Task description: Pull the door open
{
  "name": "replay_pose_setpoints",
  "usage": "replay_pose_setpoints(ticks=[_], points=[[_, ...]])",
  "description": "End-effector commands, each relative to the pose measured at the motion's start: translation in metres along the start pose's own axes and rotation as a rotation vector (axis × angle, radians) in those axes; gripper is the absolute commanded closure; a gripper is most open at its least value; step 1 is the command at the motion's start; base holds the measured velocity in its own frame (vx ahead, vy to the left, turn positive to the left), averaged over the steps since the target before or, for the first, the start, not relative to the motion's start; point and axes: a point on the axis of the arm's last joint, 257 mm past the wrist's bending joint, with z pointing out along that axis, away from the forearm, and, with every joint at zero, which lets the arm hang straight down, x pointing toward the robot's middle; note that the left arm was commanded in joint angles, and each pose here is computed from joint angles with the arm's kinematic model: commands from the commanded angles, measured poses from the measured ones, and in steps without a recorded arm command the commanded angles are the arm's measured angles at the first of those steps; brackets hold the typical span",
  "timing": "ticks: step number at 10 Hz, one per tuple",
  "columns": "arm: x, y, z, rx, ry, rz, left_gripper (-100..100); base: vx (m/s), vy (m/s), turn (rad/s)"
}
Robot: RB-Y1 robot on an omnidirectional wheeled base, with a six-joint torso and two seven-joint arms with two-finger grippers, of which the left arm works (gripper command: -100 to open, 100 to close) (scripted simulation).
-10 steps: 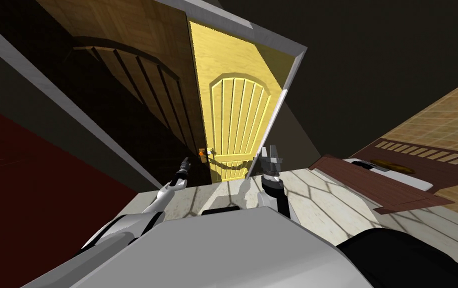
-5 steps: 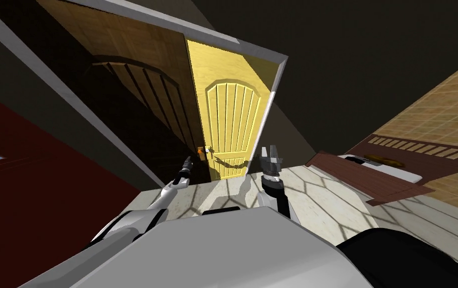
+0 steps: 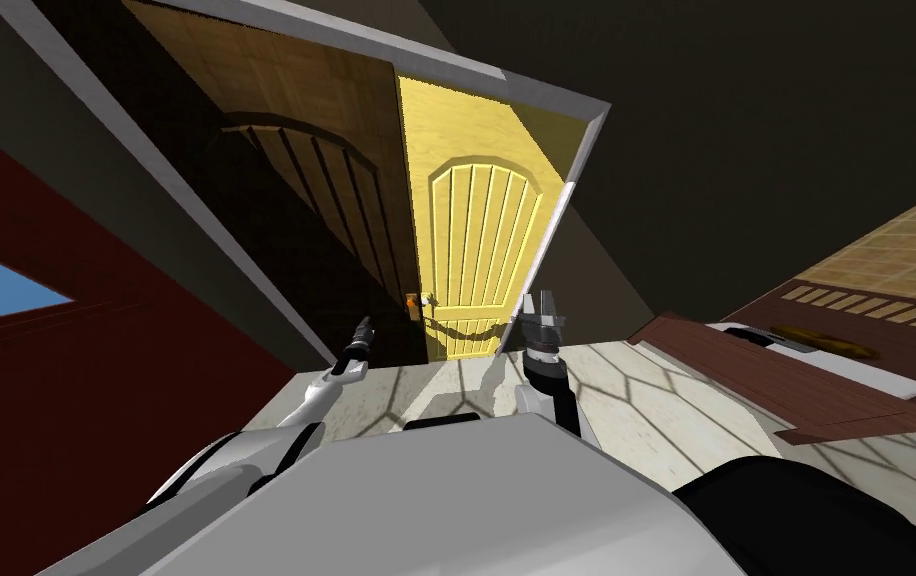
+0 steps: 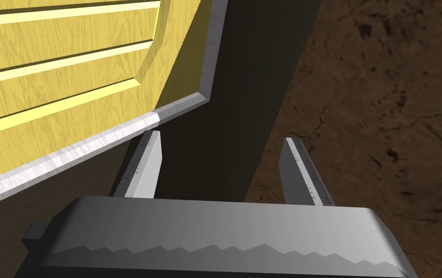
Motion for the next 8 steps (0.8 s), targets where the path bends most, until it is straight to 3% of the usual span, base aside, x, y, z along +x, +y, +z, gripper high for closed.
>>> replay_pose_setpoints(ticks=[1,3,7,8], points=[[-0.010,0.002,-0.0038,0.001,-0.012,0.002,-100,0.152,0.025,-0.009],[0.001,-0.002,-0.0007,0.010,0.001,-0.004,-100,0.208,-0.017,-0.088],[0.051,-0.020,0.0094,0.046,0.066,-0.029,-100,0.202,-0.077,-0.154],[0.041,-0.018,0.0081,0.039,0.054,-0.024,-100,0.096,-0.062,-0.028]])
